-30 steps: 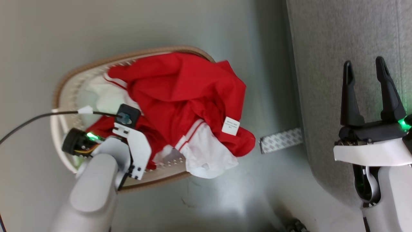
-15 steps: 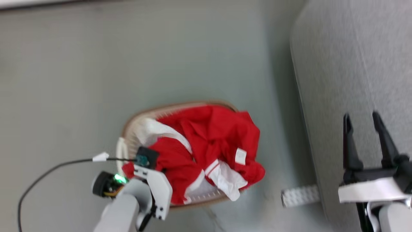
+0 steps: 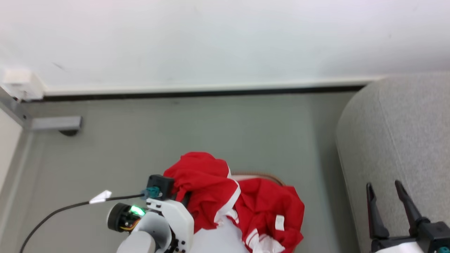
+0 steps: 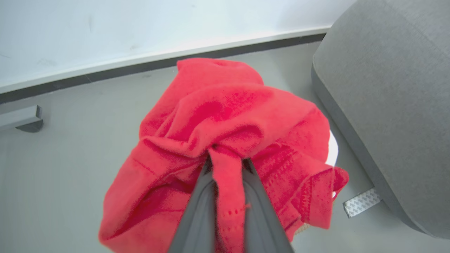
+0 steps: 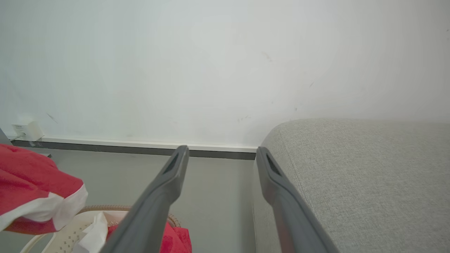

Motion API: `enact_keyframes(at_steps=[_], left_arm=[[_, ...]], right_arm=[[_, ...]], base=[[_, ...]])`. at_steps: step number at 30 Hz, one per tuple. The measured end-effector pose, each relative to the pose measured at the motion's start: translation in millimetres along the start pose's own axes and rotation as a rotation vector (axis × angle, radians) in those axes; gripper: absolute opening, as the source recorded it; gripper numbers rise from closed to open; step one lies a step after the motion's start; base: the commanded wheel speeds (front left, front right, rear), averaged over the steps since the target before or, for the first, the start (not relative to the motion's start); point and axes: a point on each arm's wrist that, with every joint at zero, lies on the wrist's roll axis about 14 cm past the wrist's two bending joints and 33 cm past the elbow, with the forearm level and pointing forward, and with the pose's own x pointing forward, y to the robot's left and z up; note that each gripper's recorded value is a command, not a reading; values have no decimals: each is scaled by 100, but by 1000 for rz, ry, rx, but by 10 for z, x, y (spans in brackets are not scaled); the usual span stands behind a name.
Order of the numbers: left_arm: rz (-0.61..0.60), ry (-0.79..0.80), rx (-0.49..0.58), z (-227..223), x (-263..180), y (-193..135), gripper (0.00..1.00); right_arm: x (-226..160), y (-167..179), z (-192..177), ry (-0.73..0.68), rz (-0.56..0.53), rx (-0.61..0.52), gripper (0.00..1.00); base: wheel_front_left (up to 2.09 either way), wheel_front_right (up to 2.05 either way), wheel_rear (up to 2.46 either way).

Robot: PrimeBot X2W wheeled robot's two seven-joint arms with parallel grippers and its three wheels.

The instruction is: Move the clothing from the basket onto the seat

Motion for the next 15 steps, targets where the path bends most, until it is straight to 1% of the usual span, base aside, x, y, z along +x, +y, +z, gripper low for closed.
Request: enact_keyframes(at_steps=[6,12,15], left_arm=[[69,-215,-30,636,-422,130,0],[114,-338,-29,996,-789,234,0],[131,-379,-35,1097,-917,271,0]], right_arm=[[-190,200,199,-54,55,-1,100],[-331,336,352,-101,94,-6,100],[-378,359,398,-116,101,-8,100]], base=[[0,0,0],[0,0,0],[0,0,0]])
